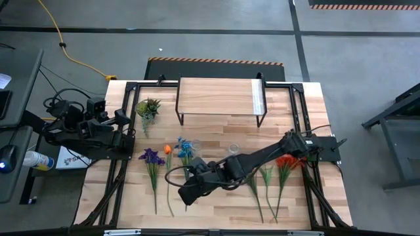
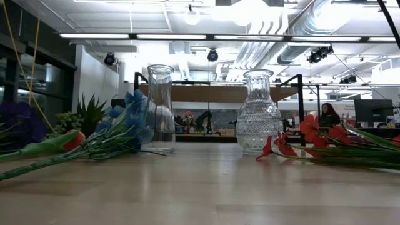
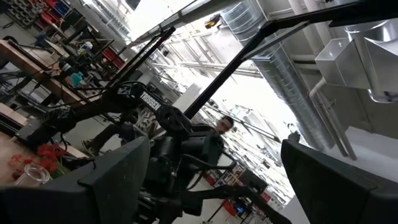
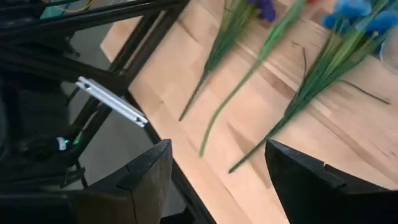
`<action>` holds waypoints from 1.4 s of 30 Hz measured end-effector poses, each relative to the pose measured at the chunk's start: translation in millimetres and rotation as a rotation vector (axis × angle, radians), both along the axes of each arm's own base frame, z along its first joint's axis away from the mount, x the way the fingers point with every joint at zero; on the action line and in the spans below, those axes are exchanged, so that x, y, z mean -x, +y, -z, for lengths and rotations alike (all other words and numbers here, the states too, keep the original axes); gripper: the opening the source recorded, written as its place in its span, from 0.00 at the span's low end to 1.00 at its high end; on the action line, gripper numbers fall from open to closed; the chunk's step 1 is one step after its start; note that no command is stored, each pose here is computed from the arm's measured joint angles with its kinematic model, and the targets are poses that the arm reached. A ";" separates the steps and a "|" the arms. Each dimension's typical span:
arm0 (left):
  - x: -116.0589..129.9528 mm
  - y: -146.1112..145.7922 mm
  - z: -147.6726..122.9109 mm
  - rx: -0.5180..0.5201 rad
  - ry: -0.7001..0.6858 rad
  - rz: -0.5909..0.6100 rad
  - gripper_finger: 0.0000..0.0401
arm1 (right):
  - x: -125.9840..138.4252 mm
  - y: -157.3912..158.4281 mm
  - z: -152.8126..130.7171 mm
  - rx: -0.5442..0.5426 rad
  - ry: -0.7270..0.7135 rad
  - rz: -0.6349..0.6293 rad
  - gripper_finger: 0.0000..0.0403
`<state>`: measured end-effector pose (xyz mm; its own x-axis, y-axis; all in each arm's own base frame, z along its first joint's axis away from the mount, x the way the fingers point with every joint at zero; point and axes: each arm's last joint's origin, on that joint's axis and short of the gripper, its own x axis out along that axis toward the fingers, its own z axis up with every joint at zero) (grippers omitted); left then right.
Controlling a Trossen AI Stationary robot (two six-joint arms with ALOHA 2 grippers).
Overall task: Pick and place flowers into a vace then onto a shelf
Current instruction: Put the blue flower into the left transparent crystal vase
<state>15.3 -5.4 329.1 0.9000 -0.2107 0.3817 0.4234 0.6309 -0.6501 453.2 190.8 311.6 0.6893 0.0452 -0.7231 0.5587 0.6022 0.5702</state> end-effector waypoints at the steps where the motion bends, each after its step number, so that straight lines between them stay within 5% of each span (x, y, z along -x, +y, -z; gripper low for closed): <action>1: -0.1 0.0 0.1 0.000 0.002 0.000 0.98 | -0.9 0.4 4.5 0.004 0.017 0.004 0.62; 26: -2.7 -0.1 6.9 -0.005 0.076 -0.002 0.98 | -38.5 -2.7 107.3 0.013 0.203 0.081 0.62; 42: -5.1 -0.3 15.3 -0.011 0.167 -0.002 0.98 | -53.9 -11.3 143.3 0.011 0.204 0.166 0.62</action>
